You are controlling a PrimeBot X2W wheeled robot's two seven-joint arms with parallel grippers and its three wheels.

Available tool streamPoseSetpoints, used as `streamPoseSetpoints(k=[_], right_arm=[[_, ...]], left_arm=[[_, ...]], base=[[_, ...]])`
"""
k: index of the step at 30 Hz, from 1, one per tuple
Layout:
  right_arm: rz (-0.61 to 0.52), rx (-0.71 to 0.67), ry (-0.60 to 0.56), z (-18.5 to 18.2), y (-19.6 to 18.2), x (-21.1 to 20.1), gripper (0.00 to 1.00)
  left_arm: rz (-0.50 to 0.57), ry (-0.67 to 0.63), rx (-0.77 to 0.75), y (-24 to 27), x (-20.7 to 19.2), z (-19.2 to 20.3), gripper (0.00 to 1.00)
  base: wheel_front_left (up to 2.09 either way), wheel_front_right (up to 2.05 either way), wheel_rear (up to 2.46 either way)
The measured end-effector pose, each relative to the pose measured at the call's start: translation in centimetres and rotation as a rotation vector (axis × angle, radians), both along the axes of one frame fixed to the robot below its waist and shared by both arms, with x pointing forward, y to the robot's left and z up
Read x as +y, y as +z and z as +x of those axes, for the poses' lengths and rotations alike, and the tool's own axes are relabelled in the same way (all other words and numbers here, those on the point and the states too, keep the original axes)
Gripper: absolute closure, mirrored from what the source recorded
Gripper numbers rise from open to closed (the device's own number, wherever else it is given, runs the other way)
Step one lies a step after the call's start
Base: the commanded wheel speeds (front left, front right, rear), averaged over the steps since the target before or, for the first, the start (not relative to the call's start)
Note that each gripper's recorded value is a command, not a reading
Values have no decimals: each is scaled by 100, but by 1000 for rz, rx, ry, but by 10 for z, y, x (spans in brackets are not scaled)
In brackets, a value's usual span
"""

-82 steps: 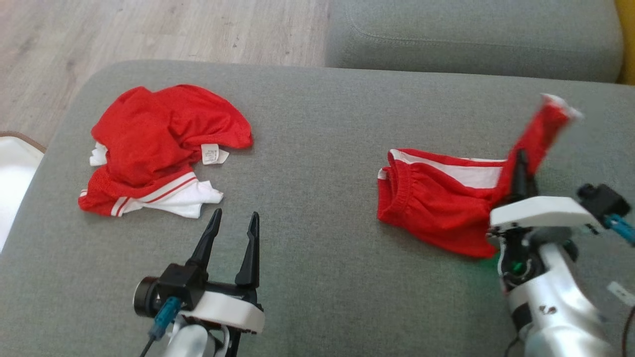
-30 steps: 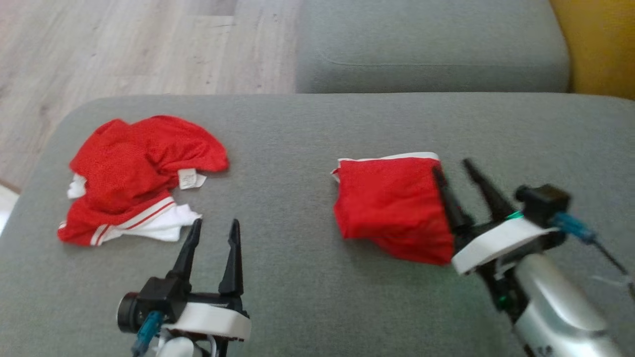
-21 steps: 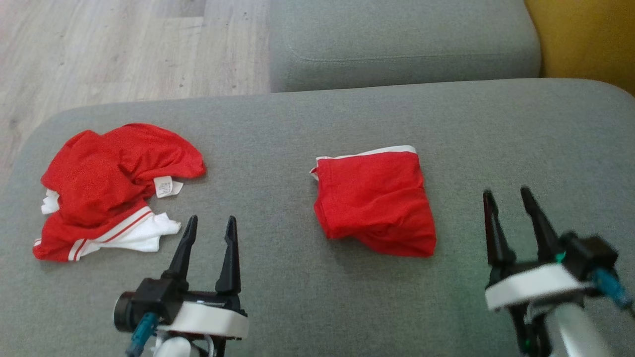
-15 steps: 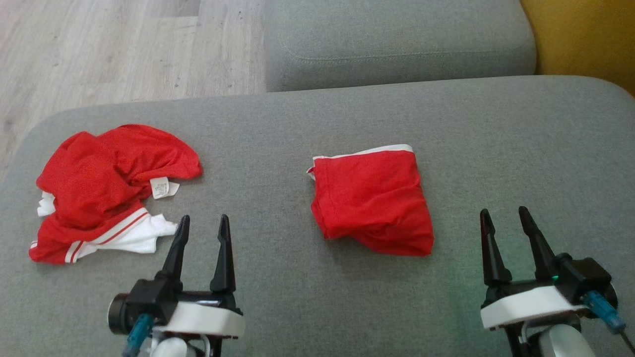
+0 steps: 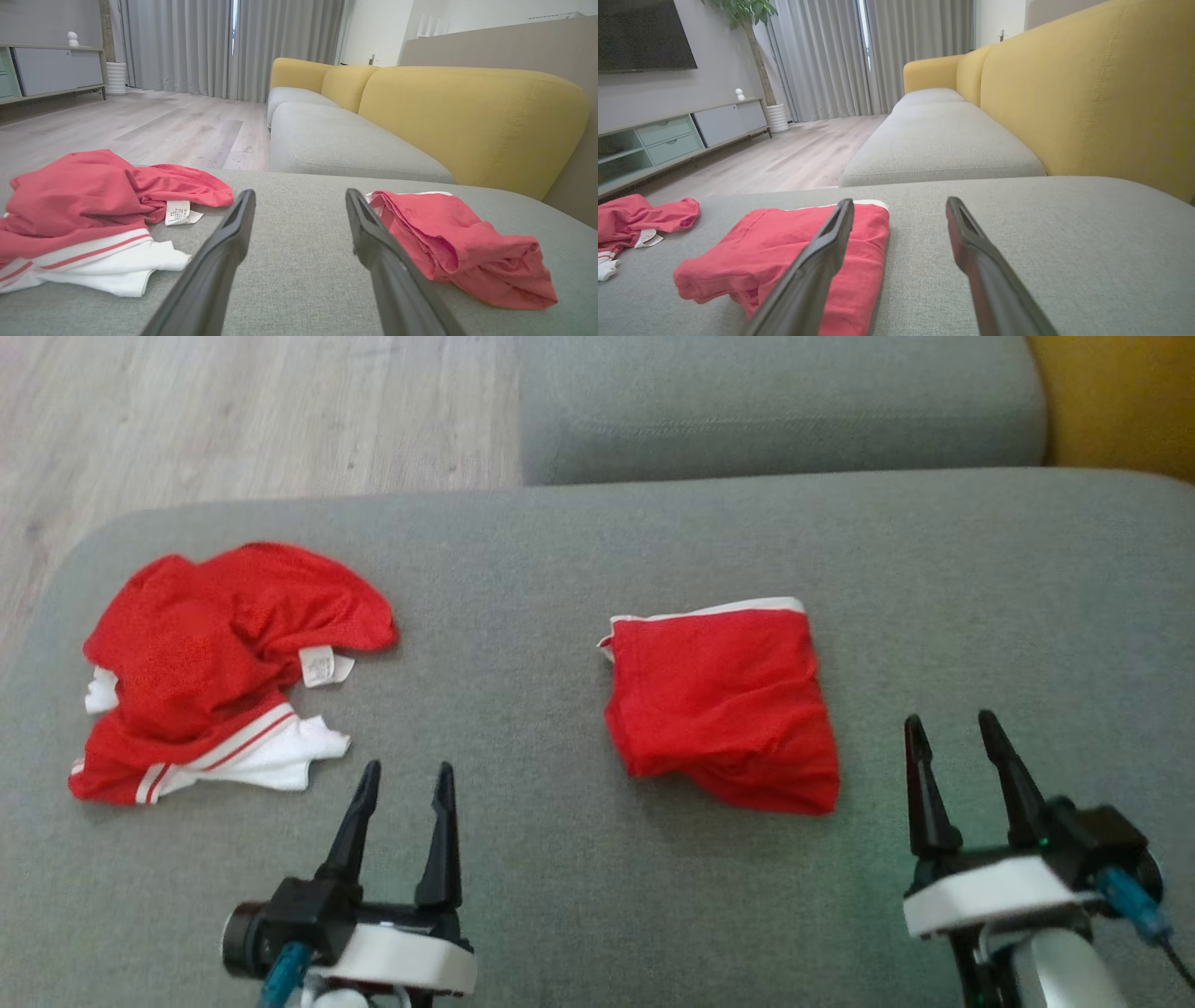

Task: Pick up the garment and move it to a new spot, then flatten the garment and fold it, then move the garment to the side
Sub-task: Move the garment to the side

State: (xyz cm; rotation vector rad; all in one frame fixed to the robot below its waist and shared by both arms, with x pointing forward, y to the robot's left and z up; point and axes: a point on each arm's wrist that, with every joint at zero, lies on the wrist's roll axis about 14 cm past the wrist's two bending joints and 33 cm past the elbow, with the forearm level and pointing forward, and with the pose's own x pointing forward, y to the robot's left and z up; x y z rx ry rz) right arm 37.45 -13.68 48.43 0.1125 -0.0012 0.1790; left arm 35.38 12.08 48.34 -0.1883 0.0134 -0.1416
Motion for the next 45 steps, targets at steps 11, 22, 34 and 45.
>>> streamPoseSetpoints(k=[11, 22, 34, 45], right_arm=[[26, 203, 48, 61, -44, 23, 0], [76, 507, 148, 62, -116, 67, 0], [-192, 402, 248, 68, -110, 64, 100], [-536, 356, 236, 80, -93, -29, 100]], left_arm=[[9, 12, 21, -7, 7, 19, 0], [22, 66, 73, -22, 25, 16, 0], [18, -28, 41, -14, -5, 29, 0], [-21, -176, -11, 4, -59, 43, 0]], base=[[0, 0, 0], [0, 0, 0], [0, 0, 0], [0, 0, 0]])
